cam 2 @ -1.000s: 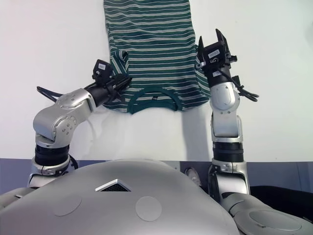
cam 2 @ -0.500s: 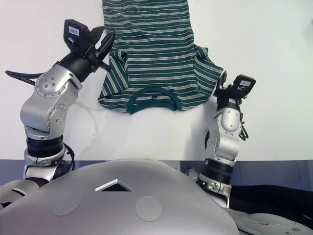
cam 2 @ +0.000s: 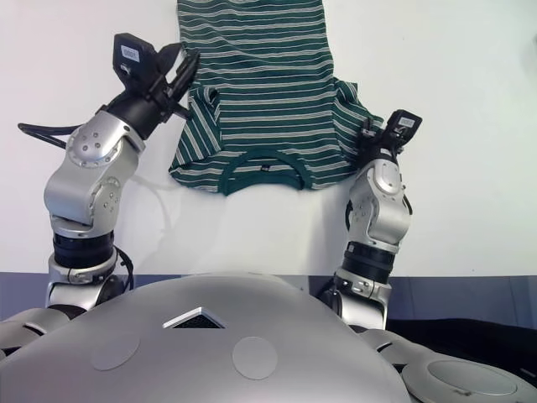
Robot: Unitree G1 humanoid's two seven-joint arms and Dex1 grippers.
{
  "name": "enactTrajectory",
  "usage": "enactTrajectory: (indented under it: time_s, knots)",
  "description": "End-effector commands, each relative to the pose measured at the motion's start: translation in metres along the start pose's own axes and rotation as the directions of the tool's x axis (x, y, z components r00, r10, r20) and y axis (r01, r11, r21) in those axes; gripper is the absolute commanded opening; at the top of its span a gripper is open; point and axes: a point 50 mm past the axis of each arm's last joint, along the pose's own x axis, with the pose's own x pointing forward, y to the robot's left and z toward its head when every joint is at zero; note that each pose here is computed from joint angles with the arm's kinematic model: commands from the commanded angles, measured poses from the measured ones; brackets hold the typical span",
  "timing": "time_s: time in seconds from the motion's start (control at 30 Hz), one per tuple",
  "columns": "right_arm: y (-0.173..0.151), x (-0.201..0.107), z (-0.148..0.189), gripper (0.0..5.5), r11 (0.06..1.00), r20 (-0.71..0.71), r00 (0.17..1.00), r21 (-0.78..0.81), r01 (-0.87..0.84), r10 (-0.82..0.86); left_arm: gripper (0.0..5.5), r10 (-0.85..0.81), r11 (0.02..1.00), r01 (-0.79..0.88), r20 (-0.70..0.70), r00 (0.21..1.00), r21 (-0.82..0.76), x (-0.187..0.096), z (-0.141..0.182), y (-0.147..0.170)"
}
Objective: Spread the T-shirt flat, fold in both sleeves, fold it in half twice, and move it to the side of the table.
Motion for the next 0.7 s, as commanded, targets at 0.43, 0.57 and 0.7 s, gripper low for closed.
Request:
enactTrajectory:
  time_s: [0.43,0.57,0.7]
  knots:
    - [0.009,-0.003,-0.007,0.03,1.0,0.039,0.999,-0.004,0.007,-0.007,1.6,0.044,0.999,-0.044,-0.002,0.999,0.005,0.003,-0.001,0.011]
    - [0.036,-0.019,0.016,0.03,0.966,0.193,0.965,-0.218,-0.136,0.18,1.6,0.049,0.999,-0.049,-0.012,0.999,0.006,0.002,-0.005,0.013]
    - [0.062,-0.04,0.031,0.03,0.911,0.27,0.892,-0.303,-0.28,0.364,1.6,0.056,0.998,-0.055,-0.019,0.998,0.015,0.0,-0.008,0.016]
